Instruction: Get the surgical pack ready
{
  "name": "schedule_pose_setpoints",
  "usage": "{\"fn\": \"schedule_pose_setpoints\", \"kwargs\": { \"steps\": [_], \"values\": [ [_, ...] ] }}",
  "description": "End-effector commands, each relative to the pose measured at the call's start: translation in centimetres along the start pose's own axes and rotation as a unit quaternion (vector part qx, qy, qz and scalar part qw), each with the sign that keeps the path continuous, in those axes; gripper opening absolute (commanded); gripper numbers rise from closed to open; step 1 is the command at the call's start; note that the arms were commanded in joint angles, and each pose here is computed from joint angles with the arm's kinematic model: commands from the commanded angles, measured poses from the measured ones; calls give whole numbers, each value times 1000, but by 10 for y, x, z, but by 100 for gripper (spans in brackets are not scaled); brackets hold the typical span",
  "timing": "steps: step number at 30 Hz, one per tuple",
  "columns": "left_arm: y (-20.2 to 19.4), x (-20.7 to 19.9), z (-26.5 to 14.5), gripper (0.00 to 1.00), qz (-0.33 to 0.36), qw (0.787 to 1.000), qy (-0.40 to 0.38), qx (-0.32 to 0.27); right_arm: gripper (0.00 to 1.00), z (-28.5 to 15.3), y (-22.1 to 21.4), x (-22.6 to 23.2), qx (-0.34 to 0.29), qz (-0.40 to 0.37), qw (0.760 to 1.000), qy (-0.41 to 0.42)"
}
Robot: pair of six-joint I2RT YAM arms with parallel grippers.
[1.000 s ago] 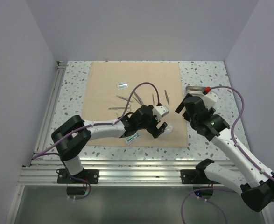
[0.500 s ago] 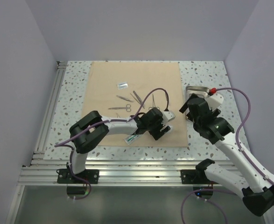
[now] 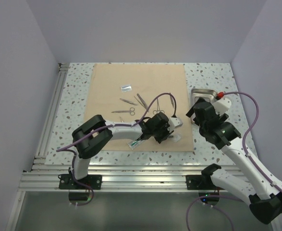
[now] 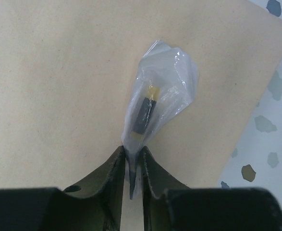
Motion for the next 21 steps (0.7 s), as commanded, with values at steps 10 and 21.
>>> {"fn": "schedule_pose_setpoints", "kwargs": {
  "steps": [10, 21],
  "values": [
    [72, -20, -24, 7, -125, 984, -57, -109, 99, -6, 38, -9, -57, 45, 997, -20],
    [165, -20, 5, 10, -290, 929, -75, -216, 99, -5, 65, -3, -69, 84, 994, -10]
  ]
}}
Point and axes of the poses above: each gripper's point midway between its finger pads, its own z axis out along the fingers, its own x axis along the line the jaws close on, y = z × x, the point moved 3 cm from there along -z, back along the fingers, and after that the axes turned 6 degrees about -z, right-handed, at the moved point
